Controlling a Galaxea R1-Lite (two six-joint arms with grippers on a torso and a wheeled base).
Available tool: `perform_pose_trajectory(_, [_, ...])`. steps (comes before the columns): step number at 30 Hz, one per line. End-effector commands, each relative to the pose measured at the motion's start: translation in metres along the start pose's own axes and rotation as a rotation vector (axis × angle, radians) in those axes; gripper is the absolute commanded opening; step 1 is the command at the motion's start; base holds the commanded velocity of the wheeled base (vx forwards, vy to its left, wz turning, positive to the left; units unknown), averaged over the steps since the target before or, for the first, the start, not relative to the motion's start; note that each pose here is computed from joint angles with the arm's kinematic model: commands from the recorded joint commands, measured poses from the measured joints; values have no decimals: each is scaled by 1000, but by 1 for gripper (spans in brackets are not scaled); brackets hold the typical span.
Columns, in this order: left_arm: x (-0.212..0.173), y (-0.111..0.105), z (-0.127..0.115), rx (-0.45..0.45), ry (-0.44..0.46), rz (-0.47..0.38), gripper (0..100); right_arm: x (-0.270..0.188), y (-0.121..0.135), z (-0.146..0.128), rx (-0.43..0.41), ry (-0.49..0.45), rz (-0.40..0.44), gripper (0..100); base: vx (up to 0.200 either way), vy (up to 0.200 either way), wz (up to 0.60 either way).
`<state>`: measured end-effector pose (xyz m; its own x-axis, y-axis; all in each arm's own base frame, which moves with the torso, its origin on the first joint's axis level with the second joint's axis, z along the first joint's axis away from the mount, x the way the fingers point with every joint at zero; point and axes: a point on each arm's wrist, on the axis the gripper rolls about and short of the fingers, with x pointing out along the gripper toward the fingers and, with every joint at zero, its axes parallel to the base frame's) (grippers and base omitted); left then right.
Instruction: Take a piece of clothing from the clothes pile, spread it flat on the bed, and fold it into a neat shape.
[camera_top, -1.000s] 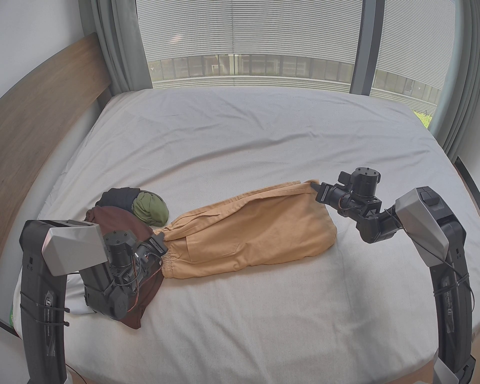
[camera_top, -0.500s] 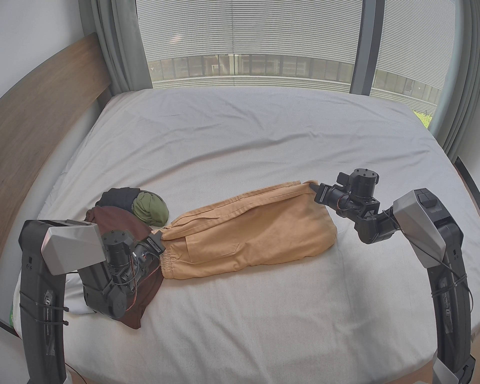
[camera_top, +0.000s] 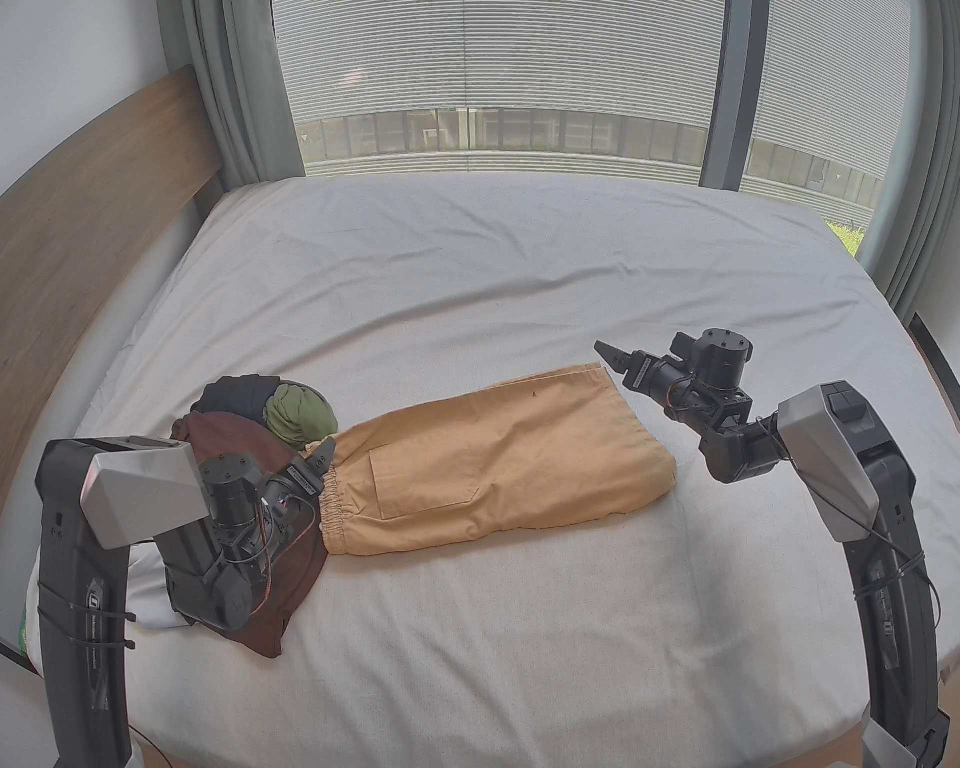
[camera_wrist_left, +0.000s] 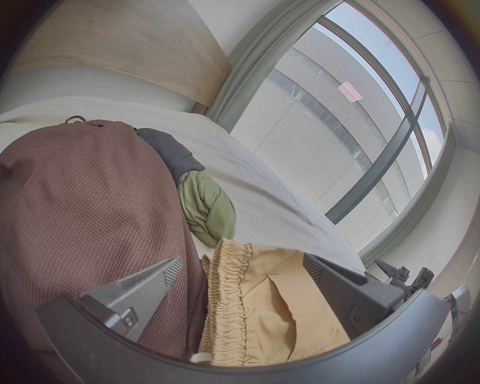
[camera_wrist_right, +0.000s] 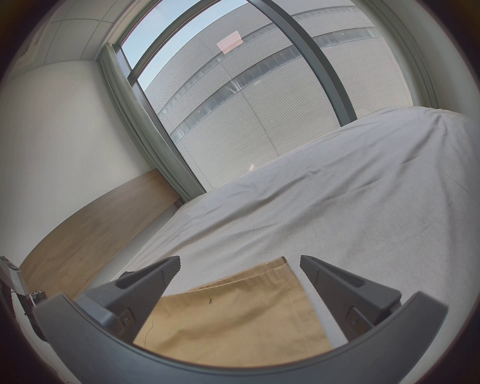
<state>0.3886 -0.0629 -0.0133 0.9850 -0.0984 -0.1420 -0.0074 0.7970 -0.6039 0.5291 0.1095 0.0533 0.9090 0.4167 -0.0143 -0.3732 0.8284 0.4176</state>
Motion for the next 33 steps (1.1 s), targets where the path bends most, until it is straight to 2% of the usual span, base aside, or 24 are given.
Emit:
perform_pose_trajectory(1, [0,-1,3,-1,-9,-3,100,1,0,-5,2,7,-2,100,0,0,0])
perform_pose_trajectory(6, [-3,-4,2,0,-1,-4,100,-9,12,-6,13,47,-3,100,0,0,0])
perform_pose_trajectory(13, [-22,-22,12,3,14,-41,100,-40,35,-2,20,99,2,100,0,0,0])
perform_pose_trajectory(18, [-39,-38,7,23,70,-89,100,-72,54,-2,24,127,19,100,0,0,0])
perform_pose_trajectory(22, [-47,-46,0,68,104,-113,100,-95,63,-13,34,177,19,100,0,0,0])
perform_pose_trajectory(31, [-52,-46,-5,122,123,-110,100,-117,57,-34,104,194,5,100,0,0,0])
perform_pose_trajectory(33, [-52,-44,-5,170,122,-104,100,-124,53,-40,121,217,-13,100,0,0,0])
